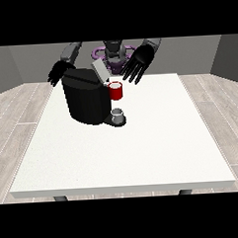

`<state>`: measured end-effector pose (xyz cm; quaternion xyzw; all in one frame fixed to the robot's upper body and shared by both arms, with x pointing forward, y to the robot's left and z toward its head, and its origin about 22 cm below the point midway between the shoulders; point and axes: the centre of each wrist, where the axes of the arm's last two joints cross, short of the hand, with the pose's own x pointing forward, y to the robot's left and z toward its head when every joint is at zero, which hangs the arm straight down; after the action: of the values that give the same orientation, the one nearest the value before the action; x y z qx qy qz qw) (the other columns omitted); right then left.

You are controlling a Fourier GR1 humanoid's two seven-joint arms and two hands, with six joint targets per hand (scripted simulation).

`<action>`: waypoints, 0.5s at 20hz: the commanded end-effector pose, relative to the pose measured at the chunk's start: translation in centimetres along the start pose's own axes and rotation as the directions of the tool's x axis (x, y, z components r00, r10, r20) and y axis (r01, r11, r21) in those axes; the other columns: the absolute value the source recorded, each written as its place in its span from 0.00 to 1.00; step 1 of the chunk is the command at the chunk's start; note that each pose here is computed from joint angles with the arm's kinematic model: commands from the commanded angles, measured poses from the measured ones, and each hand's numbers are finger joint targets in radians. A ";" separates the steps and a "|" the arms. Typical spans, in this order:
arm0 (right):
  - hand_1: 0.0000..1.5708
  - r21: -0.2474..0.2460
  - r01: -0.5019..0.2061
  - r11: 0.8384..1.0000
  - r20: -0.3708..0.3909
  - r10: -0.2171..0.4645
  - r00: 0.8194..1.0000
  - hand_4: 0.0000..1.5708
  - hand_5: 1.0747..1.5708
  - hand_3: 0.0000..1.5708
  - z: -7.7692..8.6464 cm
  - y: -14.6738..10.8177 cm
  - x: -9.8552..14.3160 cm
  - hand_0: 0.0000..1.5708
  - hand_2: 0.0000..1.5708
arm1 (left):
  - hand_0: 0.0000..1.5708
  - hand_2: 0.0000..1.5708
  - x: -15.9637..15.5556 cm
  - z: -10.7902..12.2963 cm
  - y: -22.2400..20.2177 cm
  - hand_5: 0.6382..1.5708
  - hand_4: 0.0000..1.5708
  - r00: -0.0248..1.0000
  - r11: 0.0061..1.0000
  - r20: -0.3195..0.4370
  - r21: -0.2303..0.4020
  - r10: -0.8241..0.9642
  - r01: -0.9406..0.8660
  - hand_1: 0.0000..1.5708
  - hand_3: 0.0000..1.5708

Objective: Insert the coffee pod into the coffee machine and close the lid

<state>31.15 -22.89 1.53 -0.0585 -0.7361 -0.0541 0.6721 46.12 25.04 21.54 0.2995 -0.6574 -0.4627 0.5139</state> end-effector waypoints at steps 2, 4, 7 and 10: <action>0.00 -0.031 0.021 0.999 -0.054 -0.023 0.998 0.24 1.00 0.00 2.1 -0.8 -3.4 0.00 0.00 | 0.00 0.00 0.3 0.1 -3.8 1.00 0.00 1.000 0.999 -0.007 -0.038 0.025 -0.025 0.00 0.00; 0.00 -0.025 0.011 1.000 -0.016 -0.012 1.000 0.24 1.00 0.00 1.4 0.2 -1.6 0.00 0.00 | 0.00 0.00 -0.4 0.2 -3.2 1.00 0.00 0.994 0.993 -0.018 -0.026 0.112 -0.112 0.00 0.00; 0.00 -0.049 -0.013 0.999 -0.098 0.008 0.995 0.28 1.00 0.00 2.6 -2.2 -3.6 0.00 0.00 | 0.00 0.00 0.1 0.0 -5.9 1.00 0.00 0.948 0.948 -0.029 -0.009 0.318 -0.318 0.00 0.00; 0.00 -0.078 0.013 0.997 -0.140 -0.024 0.990 0.27 1.00 0.00 3.2 -3.7 -3.3 0.00 0.00 | 0.00 0.00 -3.7 2.1 -8.7 1.00 0.05 0.861 0.861 -0.022 0.048 0.508 -0.507 0.00 0.00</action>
<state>28.70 -24.51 -1.59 -0.0703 -0.7059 -0.0766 0.7007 45.41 24.76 15.85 0.2018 -0.6898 -0.3730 0.5868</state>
